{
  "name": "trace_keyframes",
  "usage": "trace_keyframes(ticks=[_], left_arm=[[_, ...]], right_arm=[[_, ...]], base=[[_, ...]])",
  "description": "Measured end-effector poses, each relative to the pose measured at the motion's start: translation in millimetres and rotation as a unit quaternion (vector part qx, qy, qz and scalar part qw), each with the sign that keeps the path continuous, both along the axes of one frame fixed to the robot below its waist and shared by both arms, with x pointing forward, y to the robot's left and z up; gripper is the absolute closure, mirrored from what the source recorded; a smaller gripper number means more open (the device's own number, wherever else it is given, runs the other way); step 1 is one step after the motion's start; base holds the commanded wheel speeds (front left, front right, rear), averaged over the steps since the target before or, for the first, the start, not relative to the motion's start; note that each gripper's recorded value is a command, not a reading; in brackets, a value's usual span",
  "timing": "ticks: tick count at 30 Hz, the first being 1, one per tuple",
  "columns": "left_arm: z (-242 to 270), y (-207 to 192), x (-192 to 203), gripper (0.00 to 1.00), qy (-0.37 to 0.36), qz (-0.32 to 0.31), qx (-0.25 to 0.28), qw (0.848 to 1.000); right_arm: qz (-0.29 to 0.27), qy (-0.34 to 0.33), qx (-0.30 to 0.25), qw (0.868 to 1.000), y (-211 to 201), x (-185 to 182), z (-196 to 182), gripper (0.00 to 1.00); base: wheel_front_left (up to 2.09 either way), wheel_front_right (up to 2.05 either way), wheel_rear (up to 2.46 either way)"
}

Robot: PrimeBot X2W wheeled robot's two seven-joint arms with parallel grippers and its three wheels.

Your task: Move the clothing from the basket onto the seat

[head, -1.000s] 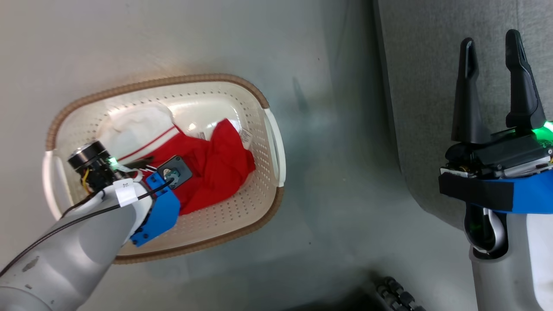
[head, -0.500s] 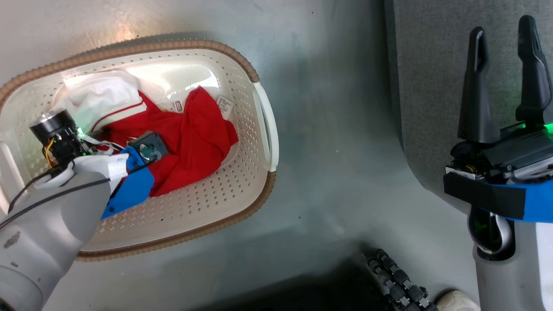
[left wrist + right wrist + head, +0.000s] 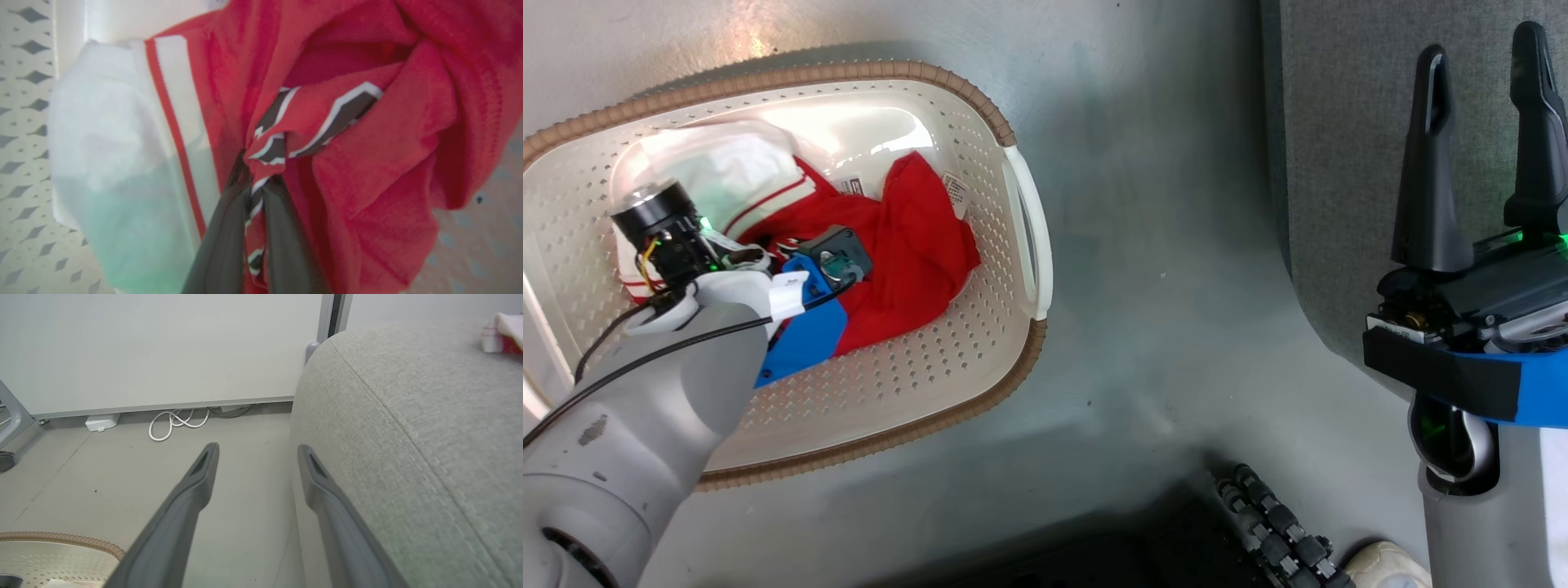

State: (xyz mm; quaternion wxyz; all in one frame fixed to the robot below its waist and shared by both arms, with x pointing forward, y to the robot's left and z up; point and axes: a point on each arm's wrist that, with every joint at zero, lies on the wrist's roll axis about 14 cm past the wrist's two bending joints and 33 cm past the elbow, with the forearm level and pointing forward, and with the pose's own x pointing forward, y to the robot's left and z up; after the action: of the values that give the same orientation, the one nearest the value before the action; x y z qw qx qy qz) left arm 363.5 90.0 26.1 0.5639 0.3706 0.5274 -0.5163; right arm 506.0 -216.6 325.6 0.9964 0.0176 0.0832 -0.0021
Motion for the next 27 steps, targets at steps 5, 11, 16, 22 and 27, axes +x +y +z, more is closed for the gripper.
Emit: trace_keyframes(ticks=[5,11,16,22,27], left_arm=[[9,-13,-1,1.0,-0.003,0.006,-0.022,1.0],[33,-38,2,1.0,-0.013,0.026,-0.068,0.997],[60,-54,3,1.0,-0.027,0.045,-0.117,0.992],[103,-73,12,1.0,-0.056,0.078,-0.176,0.98],[144,-86,28,1.0,-0.09,0.119,-0.226,0.963]], right_arm=[[0.003,-0.007,0.001,1.0,2,2,6,0.0],[0.003,-0.023,-0.002,1.0,3,5,21,0.0],[0.008,-0.043,0.0,0.999,8,8,41,0.0],[0.015,-0.068,0.007,0.998,15,8,68,0.0],[0.019,-0.081,0.006,0.996,20,1,89,0.0]], base=[[0.0,0.0,0.0],[0.0,0.0,0.0],[0.0,0.0,0.0],[0.0,0.0,0.0],[0.0,0.0,0.0]])
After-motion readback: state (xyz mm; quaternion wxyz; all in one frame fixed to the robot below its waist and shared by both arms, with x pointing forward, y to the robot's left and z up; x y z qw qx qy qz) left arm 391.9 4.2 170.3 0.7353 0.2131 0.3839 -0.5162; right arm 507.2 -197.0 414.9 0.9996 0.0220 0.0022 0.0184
